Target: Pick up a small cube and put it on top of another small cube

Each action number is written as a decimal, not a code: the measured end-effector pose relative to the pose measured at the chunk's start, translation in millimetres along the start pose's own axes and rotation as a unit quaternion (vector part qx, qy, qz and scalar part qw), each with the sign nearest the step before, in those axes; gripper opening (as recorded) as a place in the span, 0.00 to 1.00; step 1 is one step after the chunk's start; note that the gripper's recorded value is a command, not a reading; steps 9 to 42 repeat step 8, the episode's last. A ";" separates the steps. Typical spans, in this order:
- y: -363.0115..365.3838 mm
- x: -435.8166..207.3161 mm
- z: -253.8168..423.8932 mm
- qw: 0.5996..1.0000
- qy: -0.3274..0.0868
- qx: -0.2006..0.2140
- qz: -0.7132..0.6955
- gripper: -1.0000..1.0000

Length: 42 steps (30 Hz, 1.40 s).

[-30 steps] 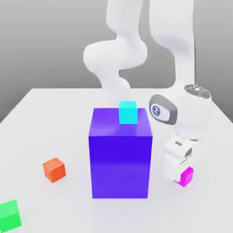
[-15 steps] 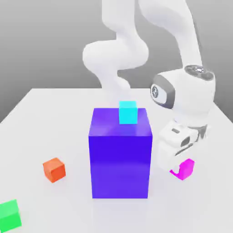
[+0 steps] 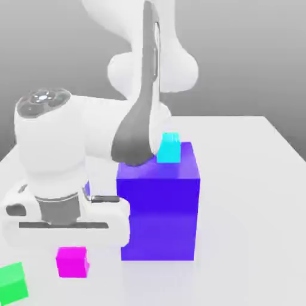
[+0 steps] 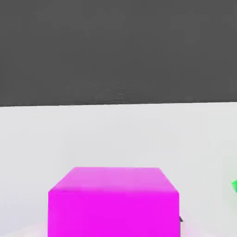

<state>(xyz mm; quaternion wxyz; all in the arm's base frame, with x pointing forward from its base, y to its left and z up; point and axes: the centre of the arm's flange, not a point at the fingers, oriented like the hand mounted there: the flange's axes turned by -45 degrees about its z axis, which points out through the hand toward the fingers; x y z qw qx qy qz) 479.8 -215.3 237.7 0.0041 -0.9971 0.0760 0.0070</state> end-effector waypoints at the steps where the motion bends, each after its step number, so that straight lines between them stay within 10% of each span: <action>1: 25.7 -2.6 2.8 1.000 0.003 -0.001 0.023 0.00; 4: 63.3 -6.9 40.0 0.998 0.007 -0.002 0.057 0.00; 5: 66.1 -7.8 51.4 0.998 0.007 -0.002 0.060 1.00; 42: 66.1 -7.8 51.4 0.998 0.007 -0.002 0.060 1.00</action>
